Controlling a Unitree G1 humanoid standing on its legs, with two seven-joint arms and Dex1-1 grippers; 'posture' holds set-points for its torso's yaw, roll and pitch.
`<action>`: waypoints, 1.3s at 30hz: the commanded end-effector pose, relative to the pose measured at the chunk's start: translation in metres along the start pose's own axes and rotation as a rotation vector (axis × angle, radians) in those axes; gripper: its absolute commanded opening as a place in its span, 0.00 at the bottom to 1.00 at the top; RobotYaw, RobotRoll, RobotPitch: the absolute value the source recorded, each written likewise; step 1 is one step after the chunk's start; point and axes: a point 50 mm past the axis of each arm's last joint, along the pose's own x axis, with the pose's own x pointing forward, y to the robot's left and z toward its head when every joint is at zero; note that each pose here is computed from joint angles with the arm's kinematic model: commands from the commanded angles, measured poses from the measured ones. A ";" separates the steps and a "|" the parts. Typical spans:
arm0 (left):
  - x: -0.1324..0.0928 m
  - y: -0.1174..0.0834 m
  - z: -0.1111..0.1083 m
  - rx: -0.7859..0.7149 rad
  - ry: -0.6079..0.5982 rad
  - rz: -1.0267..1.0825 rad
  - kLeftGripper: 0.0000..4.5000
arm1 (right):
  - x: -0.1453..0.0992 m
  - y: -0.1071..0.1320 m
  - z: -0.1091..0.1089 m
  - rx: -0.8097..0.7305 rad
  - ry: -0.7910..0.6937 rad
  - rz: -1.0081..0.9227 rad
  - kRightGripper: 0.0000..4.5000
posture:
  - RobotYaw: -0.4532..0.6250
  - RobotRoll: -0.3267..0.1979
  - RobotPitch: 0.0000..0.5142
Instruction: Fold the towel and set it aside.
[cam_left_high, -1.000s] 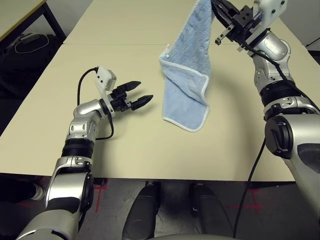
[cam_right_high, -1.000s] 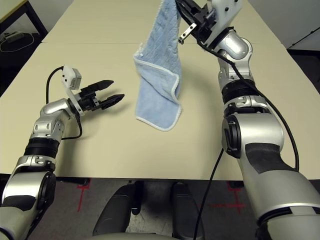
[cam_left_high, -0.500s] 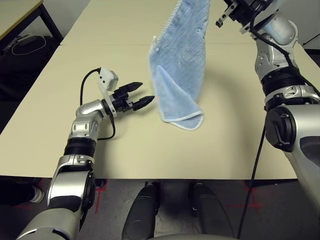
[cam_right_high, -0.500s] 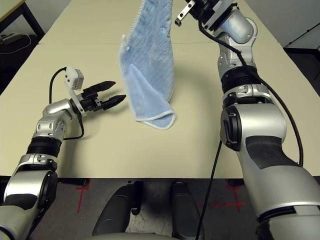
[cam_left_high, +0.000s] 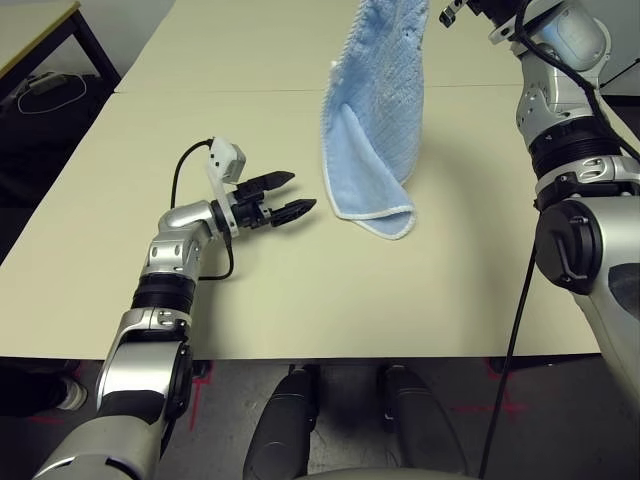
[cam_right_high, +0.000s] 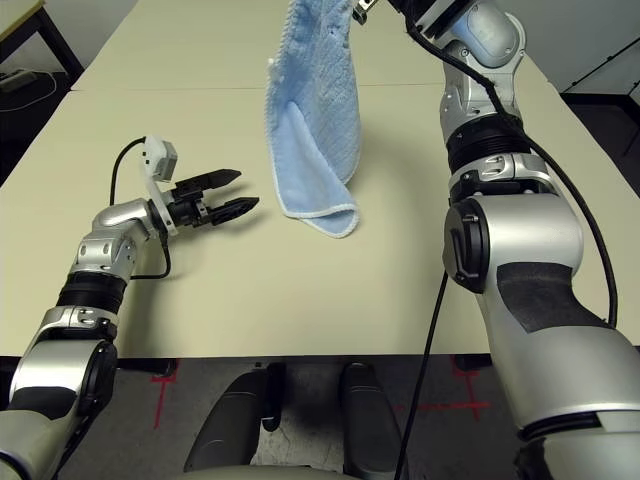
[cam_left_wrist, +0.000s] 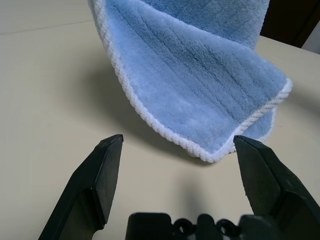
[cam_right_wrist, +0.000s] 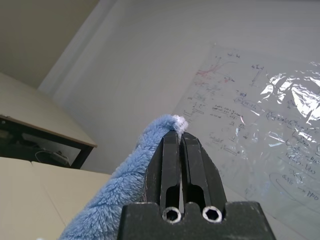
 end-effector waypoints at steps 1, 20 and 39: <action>0.010 -0.004 -0.003 -0.087 0.012 -0.008 1.00 | 0.004 -0.003 0.009 -0.018 -0.042 0.005 0.01 | 0.46 0.62 0.29; 0.021 -0.025 -0.014 -0.242 0.060 -0.043 1.00 | 0.005 0.007 0.005 0.035 -0.068 0.012 0.01 | 0.48 0.62 0.26; 0.019 -0.014 -0.009 -0.264 0.095 0.027 1.00 | 0.014 0.012 0.007 0.066 -0.080 0.011 0.01 | 0.45 0.62 0.44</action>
